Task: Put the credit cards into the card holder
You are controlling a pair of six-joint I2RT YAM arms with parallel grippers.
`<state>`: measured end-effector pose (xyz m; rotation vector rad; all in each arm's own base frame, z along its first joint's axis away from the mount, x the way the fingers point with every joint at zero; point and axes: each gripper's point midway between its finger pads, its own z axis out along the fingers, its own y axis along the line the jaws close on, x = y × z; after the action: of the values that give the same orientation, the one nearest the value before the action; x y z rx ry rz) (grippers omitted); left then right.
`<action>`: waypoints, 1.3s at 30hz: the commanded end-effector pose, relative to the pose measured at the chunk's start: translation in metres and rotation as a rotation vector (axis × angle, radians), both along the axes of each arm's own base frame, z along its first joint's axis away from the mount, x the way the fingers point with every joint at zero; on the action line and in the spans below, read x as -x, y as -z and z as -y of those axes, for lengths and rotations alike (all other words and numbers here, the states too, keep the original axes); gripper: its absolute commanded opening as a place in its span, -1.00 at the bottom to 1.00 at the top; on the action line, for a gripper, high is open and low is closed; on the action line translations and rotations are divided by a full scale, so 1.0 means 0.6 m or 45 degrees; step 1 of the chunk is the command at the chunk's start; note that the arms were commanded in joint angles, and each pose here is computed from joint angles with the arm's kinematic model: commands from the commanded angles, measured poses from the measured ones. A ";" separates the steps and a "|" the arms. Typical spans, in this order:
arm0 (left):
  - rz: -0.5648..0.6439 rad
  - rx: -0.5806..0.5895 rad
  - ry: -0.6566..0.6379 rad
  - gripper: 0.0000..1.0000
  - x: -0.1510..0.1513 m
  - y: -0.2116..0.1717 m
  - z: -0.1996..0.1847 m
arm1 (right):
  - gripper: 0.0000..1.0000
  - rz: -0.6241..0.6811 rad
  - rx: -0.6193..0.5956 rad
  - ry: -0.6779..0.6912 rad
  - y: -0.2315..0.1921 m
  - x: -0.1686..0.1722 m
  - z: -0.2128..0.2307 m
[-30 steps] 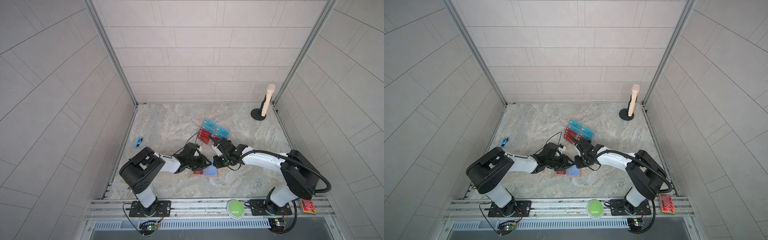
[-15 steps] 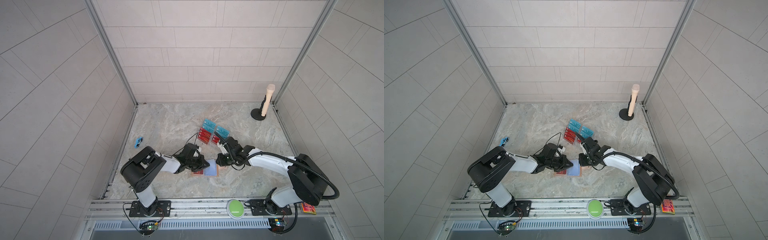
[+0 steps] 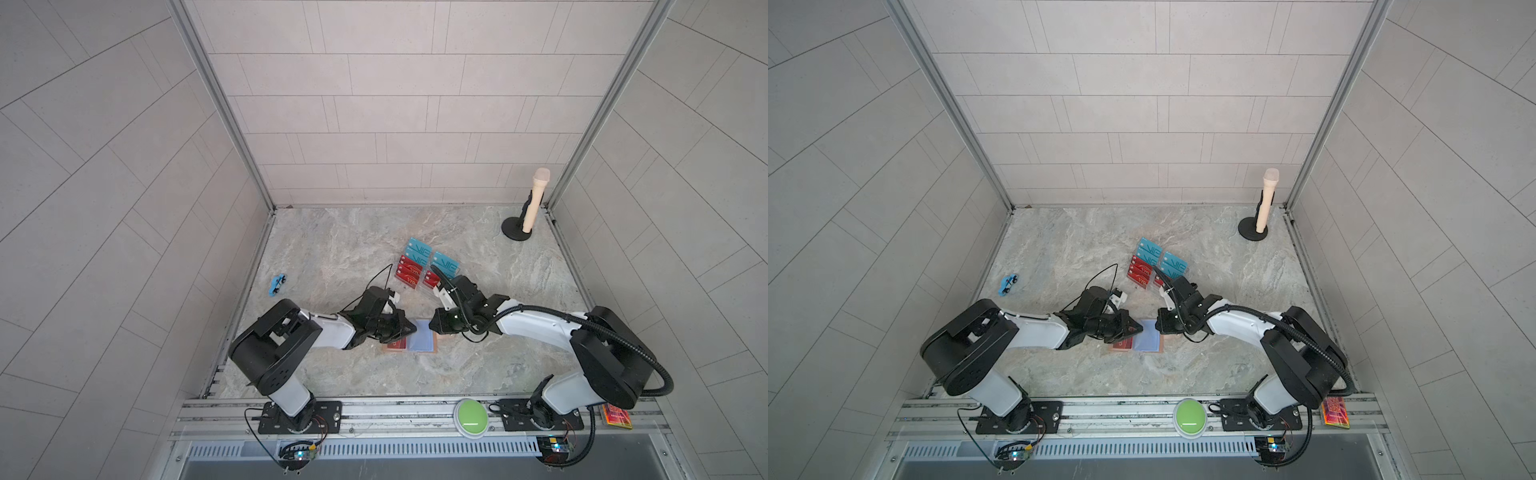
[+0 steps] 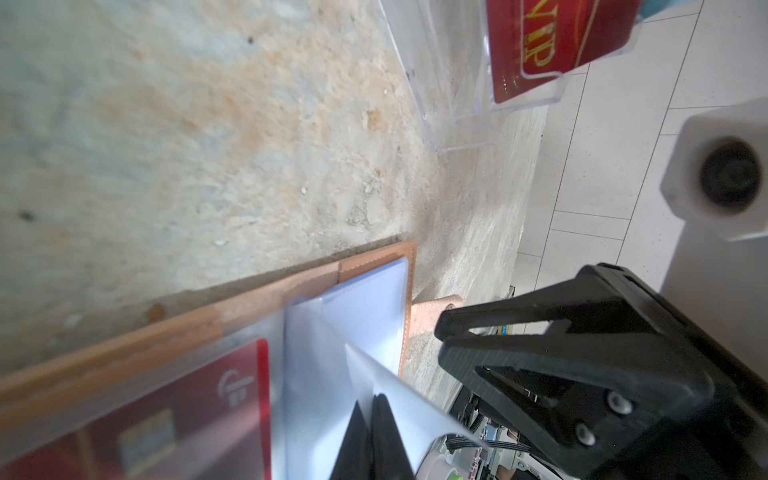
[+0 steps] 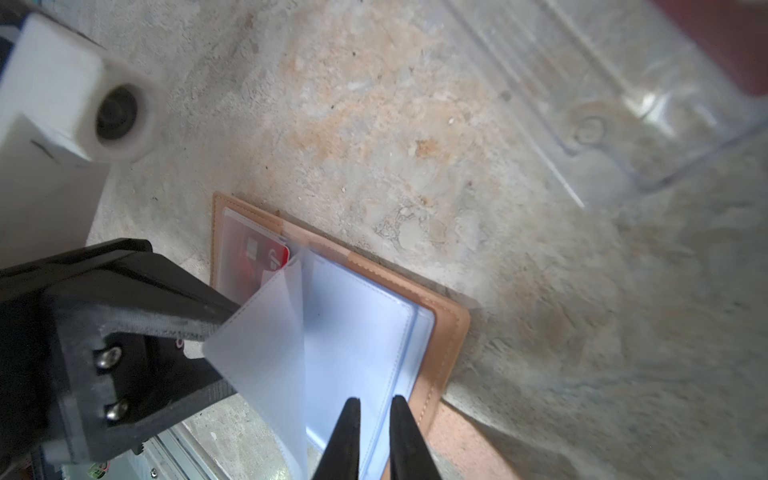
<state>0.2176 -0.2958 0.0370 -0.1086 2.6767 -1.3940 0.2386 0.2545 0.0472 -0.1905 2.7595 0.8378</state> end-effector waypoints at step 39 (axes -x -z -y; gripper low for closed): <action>0.106 -0.240 0.039 -0.26 0.001 -0.061 -0.028 | -0.64 -0.130 -0.190 -0.113 0.014 0.024 -0.059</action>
<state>0.2220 -0.2810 0.0859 -0.0064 2.6781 -1.1701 0.2266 0.2881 0.0412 -0.2615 2.7735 1.0875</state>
